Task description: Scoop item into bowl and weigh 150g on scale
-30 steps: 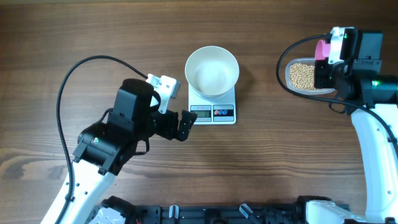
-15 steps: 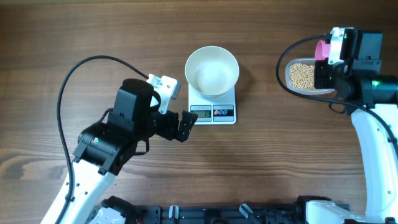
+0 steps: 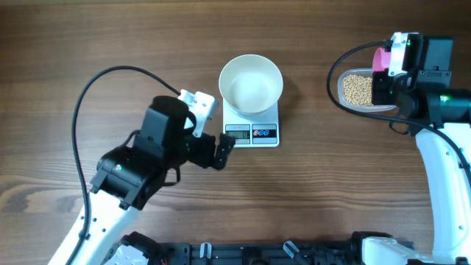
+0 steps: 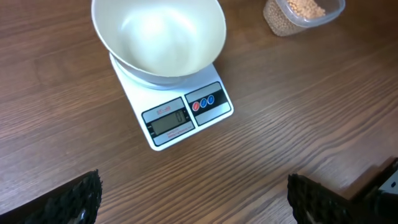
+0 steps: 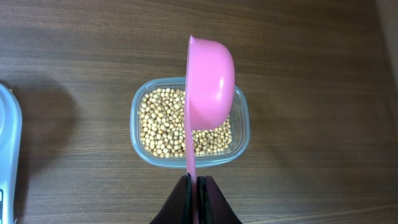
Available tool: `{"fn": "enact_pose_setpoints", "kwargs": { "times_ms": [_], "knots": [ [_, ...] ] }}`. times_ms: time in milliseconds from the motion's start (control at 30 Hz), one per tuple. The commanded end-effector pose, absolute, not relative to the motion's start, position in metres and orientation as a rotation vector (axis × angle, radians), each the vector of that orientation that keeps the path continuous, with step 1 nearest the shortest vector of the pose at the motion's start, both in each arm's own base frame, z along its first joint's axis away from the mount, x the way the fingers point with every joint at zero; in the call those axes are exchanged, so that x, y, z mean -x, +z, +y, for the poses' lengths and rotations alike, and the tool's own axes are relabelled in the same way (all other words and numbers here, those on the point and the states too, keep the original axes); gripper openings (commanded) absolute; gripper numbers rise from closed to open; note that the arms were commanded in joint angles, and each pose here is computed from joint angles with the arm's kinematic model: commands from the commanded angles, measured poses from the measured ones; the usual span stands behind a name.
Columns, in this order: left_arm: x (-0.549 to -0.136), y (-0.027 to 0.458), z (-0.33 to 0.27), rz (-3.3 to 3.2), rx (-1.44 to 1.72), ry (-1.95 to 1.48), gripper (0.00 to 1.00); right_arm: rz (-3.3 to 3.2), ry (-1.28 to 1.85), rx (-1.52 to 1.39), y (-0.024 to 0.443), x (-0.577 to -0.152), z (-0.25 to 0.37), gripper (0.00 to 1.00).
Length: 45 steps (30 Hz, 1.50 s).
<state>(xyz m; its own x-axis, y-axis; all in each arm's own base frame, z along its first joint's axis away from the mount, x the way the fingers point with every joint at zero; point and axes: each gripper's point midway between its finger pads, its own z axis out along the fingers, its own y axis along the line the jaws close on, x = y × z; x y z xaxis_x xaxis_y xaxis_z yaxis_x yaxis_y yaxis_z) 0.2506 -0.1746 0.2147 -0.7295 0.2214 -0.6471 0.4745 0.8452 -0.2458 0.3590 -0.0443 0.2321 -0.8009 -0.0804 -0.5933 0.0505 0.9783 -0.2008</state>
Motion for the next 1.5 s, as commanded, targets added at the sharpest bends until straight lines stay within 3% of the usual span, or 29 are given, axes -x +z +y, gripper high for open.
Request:
{"fn": "enact_pose_setpoints", "kwargs": {
  "times_ms": [0, 300, 1000, 1467],
  "knots": [
    [-0.251, 0.215, -0.176, 2.382, -0.515, -0.468, 1.00, 2.496, -0.268, 0.033, 0.228, -0.359, -0.044, 0.04],
    [-0.263, 0.209, -0.164, 2.417, -0.381, -0.395, 1.00, 2.500, -0.268, 0.034, 0.228, -0.358, -0.044, 0.04],
    [-0.266, 0.216, -0.174, 2.380, -0.403, -0.456, 1.00, 2.505, -0.270, 0.036, 0.227, -0.357, -0.044, 0.04],
    [-0.265, 0.216, -0.174, 2.379, -0.403, -0.456, 1.00, 2.538, -0.219, -0.095, 0.208, -0.366, -0.081, 0.04]
  ]
}}
